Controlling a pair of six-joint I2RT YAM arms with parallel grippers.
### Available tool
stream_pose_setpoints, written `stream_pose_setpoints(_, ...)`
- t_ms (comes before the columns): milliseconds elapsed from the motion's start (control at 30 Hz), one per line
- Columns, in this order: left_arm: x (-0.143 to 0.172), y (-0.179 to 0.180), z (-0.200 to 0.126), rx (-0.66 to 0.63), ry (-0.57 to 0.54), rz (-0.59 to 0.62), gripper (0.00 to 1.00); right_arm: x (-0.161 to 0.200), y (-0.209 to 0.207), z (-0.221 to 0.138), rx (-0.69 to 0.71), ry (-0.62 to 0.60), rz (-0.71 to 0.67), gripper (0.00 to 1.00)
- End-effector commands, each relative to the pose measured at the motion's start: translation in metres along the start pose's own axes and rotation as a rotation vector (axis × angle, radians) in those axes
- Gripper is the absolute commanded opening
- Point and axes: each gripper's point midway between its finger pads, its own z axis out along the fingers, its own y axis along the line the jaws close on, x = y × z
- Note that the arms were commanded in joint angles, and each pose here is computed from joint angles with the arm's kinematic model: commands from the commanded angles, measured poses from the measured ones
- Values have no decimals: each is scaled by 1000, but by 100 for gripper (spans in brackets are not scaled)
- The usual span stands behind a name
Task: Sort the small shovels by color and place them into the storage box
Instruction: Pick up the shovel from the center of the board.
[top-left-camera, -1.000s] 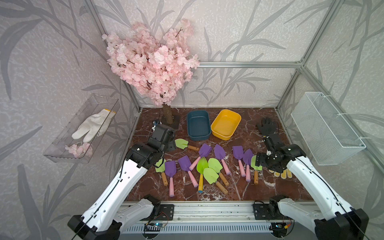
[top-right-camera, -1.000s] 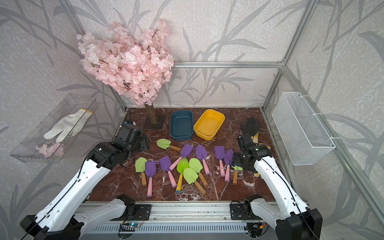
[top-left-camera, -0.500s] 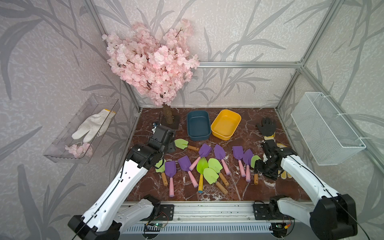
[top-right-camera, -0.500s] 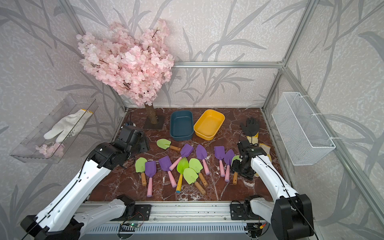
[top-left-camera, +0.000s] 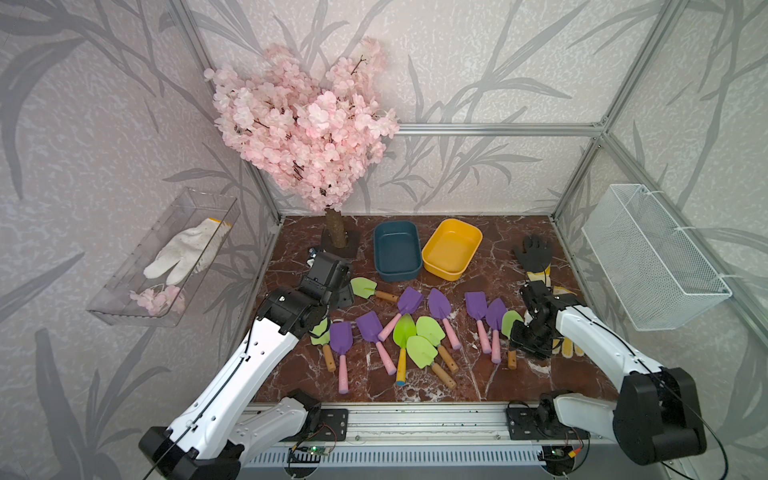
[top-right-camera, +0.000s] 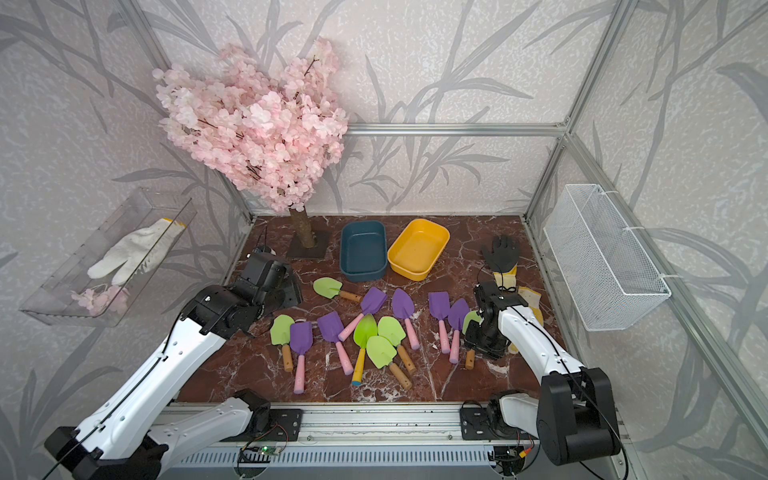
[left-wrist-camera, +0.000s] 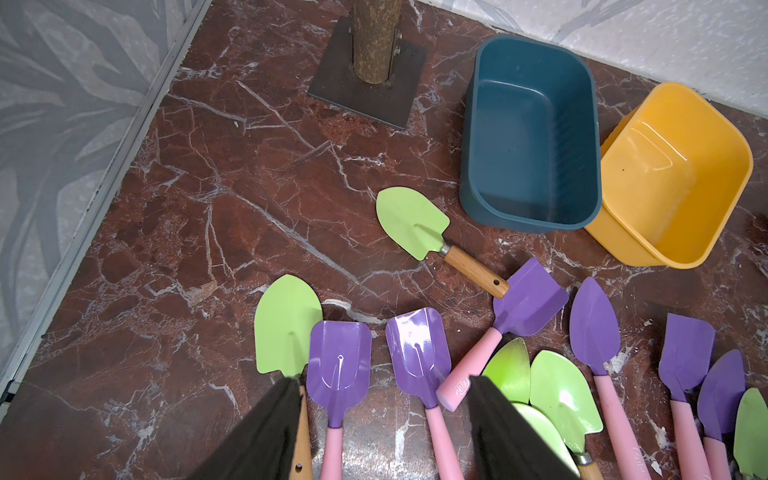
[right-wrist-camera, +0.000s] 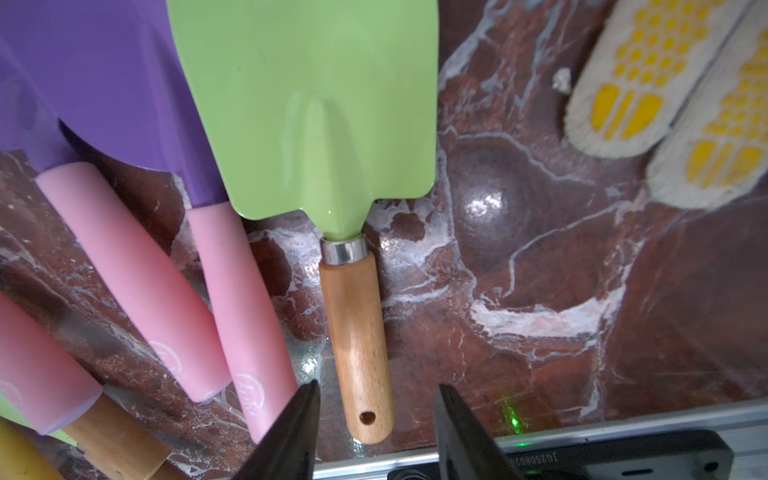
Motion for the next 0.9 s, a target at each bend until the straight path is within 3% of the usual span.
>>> stream_pose_setpoints(0,-1,-4,2,2,1,13,68,0,-4,5,18,8,12,49)
stream_pose_setpoints(867,3,-3,8,-7,14,20,71,-4,-1,28,2,61,4,49)
